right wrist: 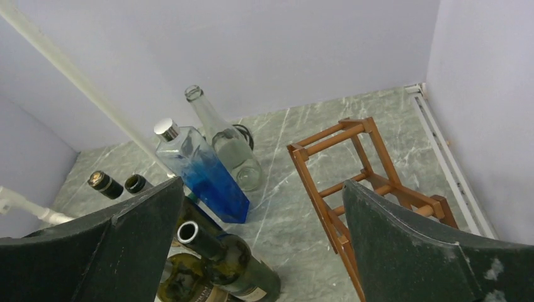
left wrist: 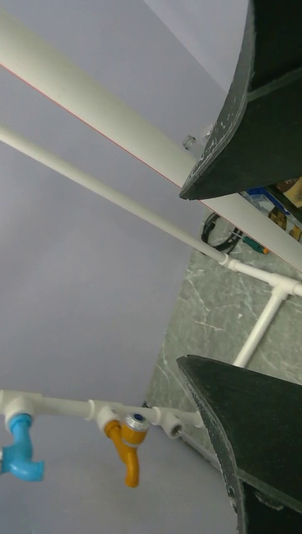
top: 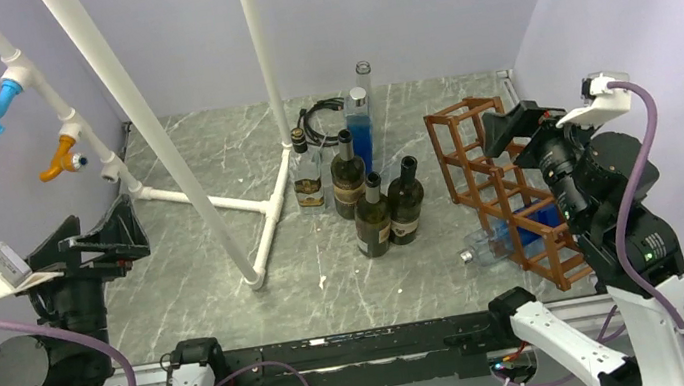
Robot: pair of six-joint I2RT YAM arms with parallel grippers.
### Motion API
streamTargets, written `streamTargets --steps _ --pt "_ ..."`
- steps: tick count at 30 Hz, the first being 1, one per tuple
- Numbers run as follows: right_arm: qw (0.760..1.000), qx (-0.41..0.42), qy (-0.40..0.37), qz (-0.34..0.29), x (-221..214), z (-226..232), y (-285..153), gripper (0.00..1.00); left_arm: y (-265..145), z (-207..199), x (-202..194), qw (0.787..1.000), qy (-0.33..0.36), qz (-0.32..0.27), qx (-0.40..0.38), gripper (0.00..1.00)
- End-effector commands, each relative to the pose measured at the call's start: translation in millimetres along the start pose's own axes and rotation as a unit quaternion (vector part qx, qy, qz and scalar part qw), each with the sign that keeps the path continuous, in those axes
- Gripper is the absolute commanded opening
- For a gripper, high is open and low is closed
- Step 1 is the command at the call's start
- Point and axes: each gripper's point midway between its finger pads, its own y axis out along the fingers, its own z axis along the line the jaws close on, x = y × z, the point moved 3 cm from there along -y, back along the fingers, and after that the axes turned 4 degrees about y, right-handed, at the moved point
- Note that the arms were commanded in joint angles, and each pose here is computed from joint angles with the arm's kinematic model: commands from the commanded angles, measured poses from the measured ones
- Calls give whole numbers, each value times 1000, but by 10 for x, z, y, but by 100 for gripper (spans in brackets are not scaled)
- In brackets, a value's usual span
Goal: Put the wine bottle on the wine rack
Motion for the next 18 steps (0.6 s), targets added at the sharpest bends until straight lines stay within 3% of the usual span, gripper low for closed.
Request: streamTargets --steps 1,5,12,18 --pt "999 -43 24 -18 83 -115 -47 100 -18 85 -87 999 -8 19 28 99" --pt "999 -39 32 -1 -24 -105 -31 100 -44 99 -191 999 -6 33 25 99" --pt "996 50 63 31 -305 103 -70 100 -59 147 -461 997 1 74 24 99" --pt "984 147 36 96 -639 341 -60 100 -99 101 -745 993 18 118 -17 99"
